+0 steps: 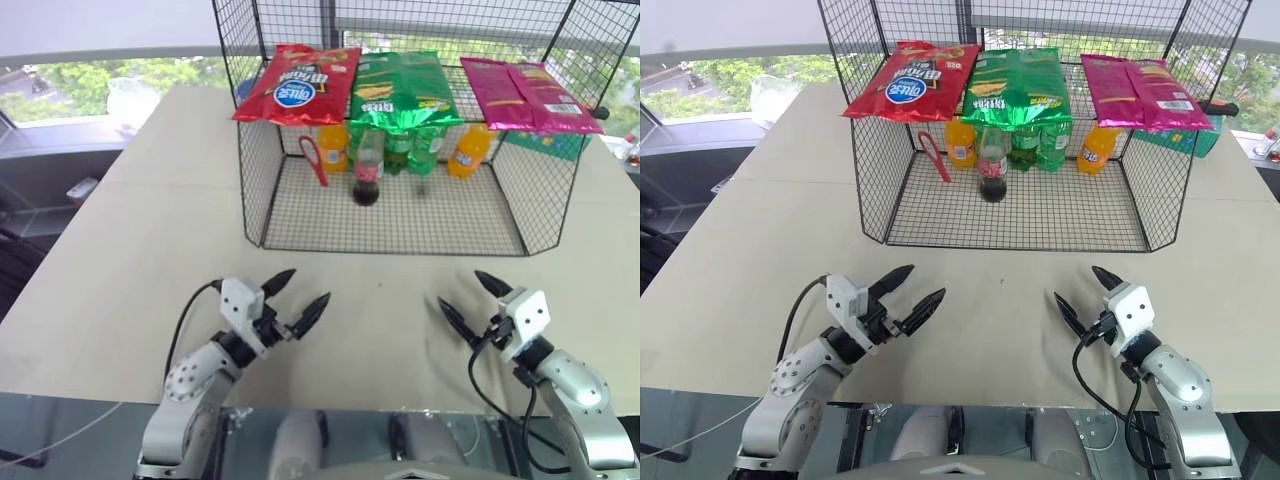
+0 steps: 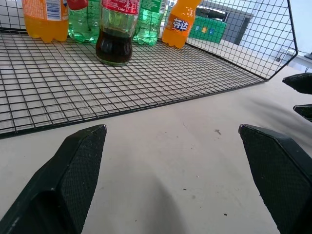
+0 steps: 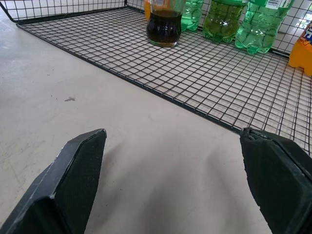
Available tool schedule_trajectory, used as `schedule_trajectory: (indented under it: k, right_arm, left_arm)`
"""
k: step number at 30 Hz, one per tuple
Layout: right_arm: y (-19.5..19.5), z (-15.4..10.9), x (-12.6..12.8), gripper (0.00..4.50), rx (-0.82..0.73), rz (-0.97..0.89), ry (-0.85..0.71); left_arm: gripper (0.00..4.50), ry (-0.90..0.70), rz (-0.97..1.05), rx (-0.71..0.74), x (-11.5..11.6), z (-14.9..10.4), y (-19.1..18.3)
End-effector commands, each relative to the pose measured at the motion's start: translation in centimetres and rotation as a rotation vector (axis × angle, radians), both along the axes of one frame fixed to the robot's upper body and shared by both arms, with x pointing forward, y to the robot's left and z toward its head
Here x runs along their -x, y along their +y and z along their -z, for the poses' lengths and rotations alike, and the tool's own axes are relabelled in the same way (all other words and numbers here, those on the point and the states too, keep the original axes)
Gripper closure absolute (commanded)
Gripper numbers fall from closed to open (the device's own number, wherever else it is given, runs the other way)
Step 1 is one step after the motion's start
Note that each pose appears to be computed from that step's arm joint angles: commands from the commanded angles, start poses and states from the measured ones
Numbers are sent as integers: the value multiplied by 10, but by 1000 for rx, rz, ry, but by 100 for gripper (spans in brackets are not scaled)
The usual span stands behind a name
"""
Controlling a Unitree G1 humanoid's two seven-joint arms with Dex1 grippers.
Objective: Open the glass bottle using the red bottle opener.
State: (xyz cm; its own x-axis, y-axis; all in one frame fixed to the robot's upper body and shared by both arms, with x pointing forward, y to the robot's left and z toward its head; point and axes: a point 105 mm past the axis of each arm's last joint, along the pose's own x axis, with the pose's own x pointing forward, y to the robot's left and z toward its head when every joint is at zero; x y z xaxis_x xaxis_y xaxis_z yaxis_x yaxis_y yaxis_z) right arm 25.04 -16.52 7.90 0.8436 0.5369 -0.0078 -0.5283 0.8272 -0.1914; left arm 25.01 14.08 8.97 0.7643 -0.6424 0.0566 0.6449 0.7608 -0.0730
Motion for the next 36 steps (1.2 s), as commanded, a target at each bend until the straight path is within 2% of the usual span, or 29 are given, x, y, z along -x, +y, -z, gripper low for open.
schedule_trajectory:
  k: [1, 9, 15, 20, 29, 30, 32, 35, 36]
  right_arm:
    - [4, -21, 1, 10, -19, -26, -87]
    - [25, -66, 11, 10, -96, -173, -279]
    - [38, -92, 19, 10, -130, -250, -354]
    - [45, -102, 17, 10, -129, -241, -384]
    - [42, -96, 15, 10, -116, -167, -382]
    - [42, -95, 15, 0, -117, -159, -381]
    - [42, -94, 16, 0, -119, -149, -381]
    - [43, -92, 16, 0, -117, -141, -376]
    - [43, -91, 16, 0, -117, -141, -374]
  left_arm:
    - [0, -64, -10, 21, -5, -17, -3]
    - [0, -102, -43, 87, -33, -42, -15]
    - [0, -108, -140, 159, -75, -69, -21]
    - [0, -90, -276, 186, -111, -83, -17]
    - [0, -200, -358, 135, -149, -103, -23]
    - [55, -214, -342, 142, -151, -105, -27]
    - [127, -235, -315, 147, -151, -107, -31]
    - [281, -261, -306, 145, -150, -110, -30]
    - [313, -263, -307, 142, -150, -110, -29]
